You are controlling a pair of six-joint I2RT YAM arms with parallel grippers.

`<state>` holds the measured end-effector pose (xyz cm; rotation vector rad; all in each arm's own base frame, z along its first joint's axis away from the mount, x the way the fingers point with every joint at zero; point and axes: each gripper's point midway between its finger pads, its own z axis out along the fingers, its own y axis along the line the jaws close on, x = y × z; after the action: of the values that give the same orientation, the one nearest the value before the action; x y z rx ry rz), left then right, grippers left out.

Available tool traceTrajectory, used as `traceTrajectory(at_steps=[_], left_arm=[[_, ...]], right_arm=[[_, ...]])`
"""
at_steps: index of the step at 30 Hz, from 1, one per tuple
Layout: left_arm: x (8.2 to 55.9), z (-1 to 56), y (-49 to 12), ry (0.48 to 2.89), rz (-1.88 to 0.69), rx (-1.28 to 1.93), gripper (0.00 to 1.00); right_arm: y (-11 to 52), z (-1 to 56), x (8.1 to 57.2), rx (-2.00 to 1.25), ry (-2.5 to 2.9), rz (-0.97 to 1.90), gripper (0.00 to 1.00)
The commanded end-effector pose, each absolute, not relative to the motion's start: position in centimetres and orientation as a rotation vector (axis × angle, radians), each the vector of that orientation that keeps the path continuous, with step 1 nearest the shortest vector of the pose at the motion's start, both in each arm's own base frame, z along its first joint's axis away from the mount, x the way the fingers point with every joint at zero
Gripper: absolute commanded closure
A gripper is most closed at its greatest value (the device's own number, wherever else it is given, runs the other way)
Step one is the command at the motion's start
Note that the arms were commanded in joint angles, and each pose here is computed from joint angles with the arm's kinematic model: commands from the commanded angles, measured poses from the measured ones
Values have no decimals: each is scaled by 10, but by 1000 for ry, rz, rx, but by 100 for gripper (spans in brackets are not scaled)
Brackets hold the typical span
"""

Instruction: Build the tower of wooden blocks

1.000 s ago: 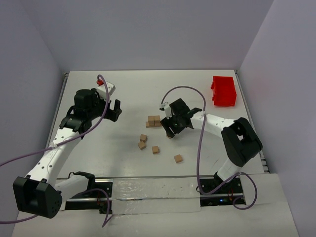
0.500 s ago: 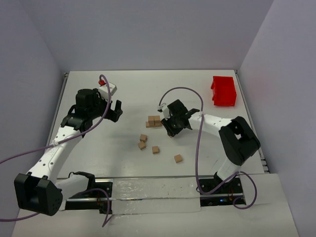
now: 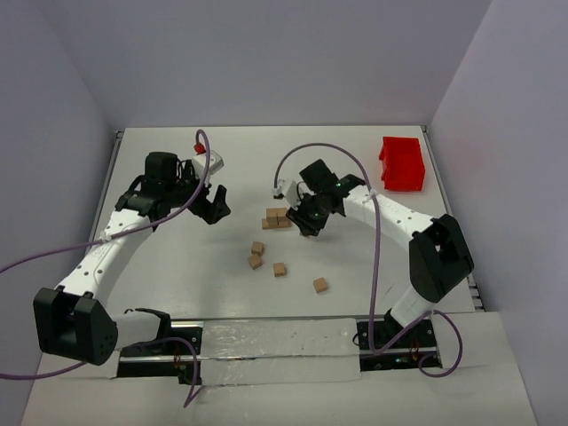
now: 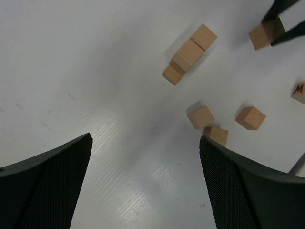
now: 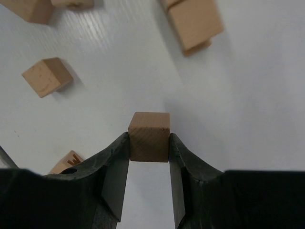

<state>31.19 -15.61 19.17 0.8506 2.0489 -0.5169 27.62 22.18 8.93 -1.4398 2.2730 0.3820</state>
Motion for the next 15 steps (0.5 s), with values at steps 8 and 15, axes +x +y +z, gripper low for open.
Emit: traceTrajectory(at_steps=[8,15], left_arm=[[308,199,-176,2014,-700,963,1],[320,197,-170,2061,-733,887,1]], right_arm=[[246,163,313,-1703,2033,365,92],[257,162,328,-1802,2000,382,89]])
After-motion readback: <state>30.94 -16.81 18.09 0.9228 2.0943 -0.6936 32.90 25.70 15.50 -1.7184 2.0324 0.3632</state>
